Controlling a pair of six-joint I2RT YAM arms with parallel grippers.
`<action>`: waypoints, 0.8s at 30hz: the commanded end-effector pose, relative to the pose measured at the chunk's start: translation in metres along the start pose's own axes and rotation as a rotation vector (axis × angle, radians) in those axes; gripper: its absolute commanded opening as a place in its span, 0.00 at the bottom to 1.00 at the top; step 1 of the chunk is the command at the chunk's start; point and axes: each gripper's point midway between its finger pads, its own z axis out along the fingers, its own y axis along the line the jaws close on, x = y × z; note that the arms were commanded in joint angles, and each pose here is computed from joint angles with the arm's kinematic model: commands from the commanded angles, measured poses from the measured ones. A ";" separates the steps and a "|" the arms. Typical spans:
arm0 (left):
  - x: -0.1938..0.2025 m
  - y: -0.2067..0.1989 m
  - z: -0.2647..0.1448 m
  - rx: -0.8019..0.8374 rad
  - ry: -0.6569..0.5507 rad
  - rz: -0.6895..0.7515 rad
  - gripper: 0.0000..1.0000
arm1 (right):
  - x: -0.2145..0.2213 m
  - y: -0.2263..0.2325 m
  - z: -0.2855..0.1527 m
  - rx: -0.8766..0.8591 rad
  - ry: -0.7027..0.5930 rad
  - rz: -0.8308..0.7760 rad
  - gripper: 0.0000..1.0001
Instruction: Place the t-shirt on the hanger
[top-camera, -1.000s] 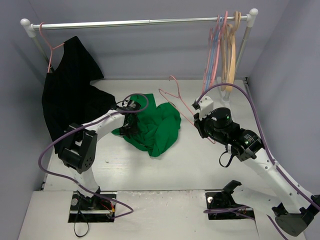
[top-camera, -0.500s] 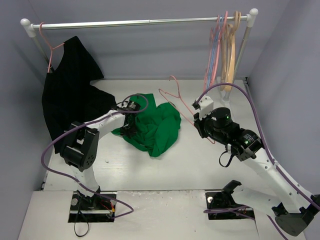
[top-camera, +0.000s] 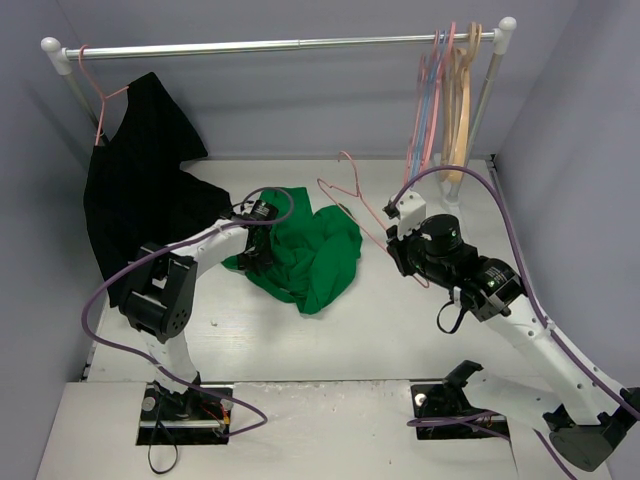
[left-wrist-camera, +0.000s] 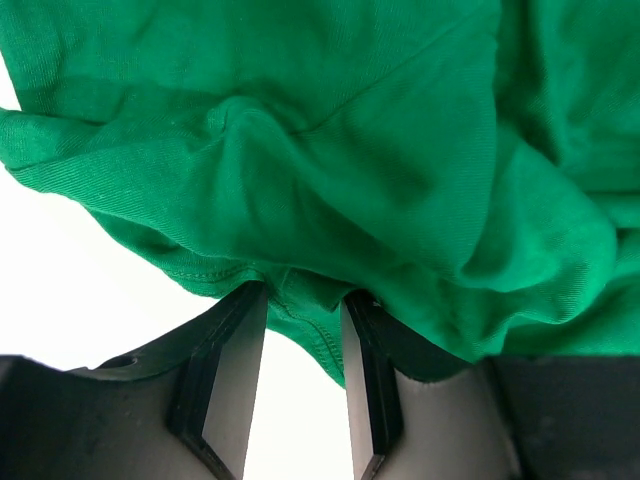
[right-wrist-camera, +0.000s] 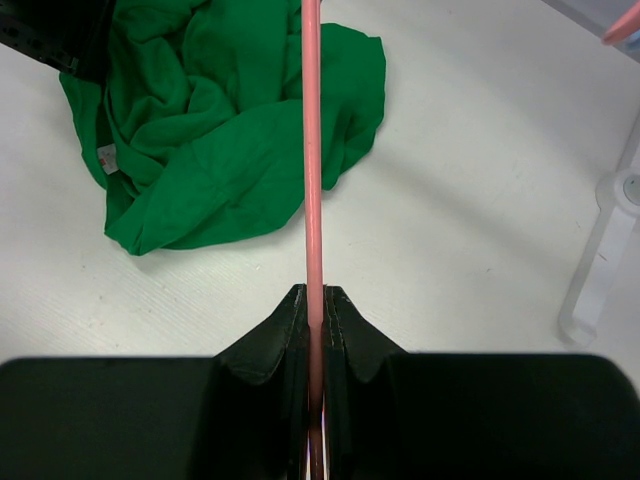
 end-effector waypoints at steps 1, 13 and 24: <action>-0.023 -0.007 -0.016 0.046 -0.076 -0.046 0.35 | -0.023 0.001 0.003 -0.003 -0.078 0.021 0.00; -0.021 0.001 -0.009 -0.006 -0.069 -0.041 0.22 | -0.021 0.002 0.005 -0.007 -0.072 0.024 0.00; -0.058 0.014 -0.057 0.004 -0.175 0.026 0.00 | -0.023 0.038 -0.009 -0.225 -0.079 0.004 0.00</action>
